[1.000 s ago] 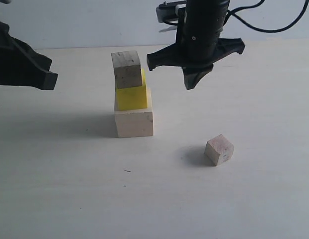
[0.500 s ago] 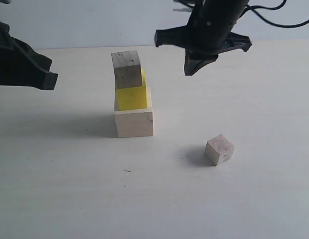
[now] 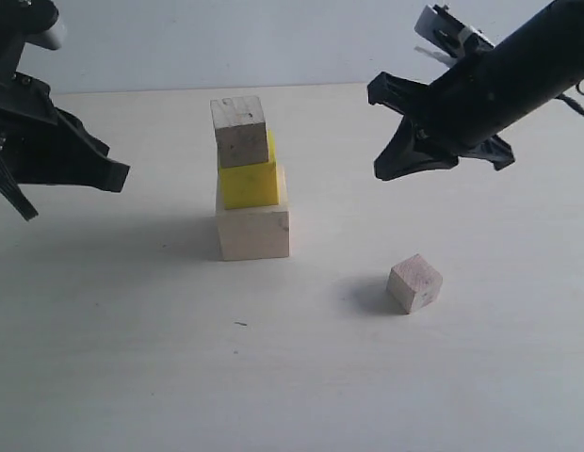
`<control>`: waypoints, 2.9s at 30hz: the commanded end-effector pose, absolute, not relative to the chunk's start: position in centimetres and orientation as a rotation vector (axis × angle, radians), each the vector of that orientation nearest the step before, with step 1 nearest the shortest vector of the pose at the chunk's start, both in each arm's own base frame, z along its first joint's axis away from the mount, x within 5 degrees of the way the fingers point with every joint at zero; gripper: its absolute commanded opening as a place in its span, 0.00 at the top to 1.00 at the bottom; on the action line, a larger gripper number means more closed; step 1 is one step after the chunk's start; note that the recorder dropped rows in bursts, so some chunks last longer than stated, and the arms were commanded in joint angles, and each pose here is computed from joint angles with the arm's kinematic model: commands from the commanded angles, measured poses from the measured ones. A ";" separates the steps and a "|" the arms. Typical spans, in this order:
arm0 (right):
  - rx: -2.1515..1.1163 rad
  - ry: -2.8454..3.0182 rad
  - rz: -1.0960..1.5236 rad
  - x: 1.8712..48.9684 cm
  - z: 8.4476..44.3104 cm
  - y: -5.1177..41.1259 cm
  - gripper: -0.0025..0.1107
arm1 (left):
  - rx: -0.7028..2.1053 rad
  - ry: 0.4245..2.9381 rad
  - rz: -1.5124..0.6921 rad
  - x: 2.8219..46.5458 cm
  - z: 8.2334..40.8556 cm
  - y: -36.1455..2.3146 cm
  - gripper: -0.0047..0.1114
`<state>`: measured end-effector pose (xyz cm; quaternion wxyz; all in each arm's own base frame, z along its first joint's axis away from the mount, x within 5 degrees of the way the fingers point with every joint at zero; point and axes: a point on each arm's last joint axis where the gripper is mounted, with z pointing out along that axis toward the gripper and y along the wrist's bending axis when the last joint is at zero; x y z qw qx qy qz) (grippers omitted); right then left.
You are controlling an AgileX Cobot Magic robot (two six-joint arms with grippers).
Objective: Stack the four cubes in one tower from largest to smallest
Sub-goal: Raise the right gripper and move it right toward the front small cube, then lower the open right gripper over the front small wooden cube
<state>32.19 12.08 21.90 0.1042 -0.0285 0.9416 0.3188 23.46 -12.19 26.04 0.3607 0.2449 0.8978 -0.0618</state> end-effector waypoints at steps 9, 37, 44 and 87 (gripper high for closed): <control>-0.128 2.702 0.928 32.8 21.1 11.8 0.98 | 0.614 2.328 -0.163 23.8 25.6 -12.2 0.96; -0.427 2.778 0.268 28.9 25.0 11.2 0.98 | 0.587 2.300 -0.189 23.4 26.6 -12.1 0.96; -0.485 2.871 0.165 27.9 24.4 11.5 0.98 | 0.566 2.308 -0.197 23.3 26.6 -12.1 0.96; -0.684 2.923 0.167 27.3 17.8 13.7 0.34 | 0.566 2.308 -0.197 23.3 26.6 -12.1 0.96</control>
